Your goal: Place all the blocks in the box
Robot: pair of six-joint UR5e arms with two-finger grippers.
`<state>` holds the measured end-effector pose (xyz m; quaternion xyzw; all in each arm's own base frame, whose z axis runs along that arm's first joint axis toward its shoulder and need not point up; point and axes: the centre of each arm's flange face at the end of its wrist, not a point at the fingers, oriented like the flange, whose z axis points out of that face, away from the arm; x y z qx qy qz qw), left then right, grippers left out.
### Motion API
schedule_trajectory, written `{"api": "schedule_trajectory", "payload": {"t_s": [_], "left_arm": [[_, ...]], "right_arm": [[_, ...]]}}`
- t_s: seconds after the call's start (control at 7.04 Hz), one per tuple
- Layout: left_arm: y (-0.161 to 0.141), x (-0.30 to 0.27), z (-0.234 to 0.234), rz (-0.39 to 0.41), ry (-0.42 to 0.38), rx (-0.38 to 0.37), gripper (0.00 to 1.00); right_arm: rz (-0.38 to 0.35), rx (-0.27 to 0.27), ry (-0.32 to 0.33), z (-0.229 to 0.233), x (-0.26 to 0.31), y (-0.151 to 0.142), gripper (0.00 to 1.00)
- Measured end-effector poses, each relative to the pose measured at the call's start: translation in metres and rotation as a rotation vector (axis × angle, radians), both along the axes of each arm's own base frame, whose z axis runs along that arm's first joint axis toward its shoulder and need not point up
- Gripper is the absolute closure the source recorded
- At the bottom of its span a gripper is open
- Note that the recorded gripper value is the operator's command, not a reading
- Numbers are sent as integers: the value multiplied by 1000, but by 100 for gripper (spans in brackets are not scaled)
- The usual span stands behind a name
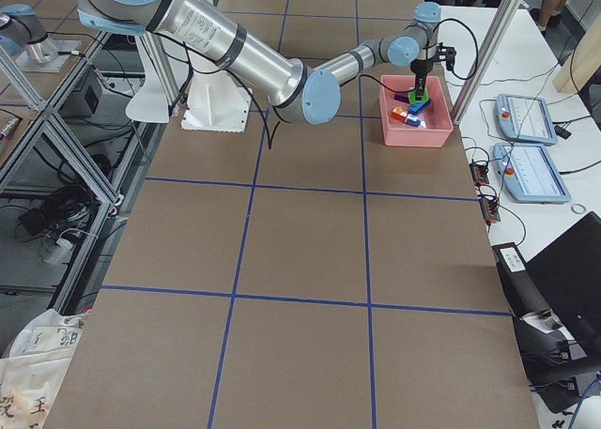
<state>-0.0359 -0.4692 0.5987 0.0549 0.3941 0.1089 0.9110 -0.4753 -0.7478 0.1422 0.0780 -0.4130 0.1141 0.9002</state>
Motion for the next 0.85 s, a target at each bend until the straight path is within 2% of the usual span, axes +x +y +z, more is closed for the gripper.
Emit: {"api": "schedule_trajectory", "payload": {"t_s": [0.14, 0.43, 0.57, 0.85], "left_arm": [[0, 0, 0, 0, 0, 0, 0], [0, 0, 0, 0, 0, -1, 0], [0, 0, 0, 0, -1, -1, 0], [0, 0, 2, 2, -1, -1, 0]], "right_arm": [[14, 9, -2, -5, -18, 6, 0], [12, 12, -29, 9, -13, 18, 0], [5, 7, -52, 38, 12, 28, 0], [-11, -45, -120, 133, 130, 43, 0]]}}
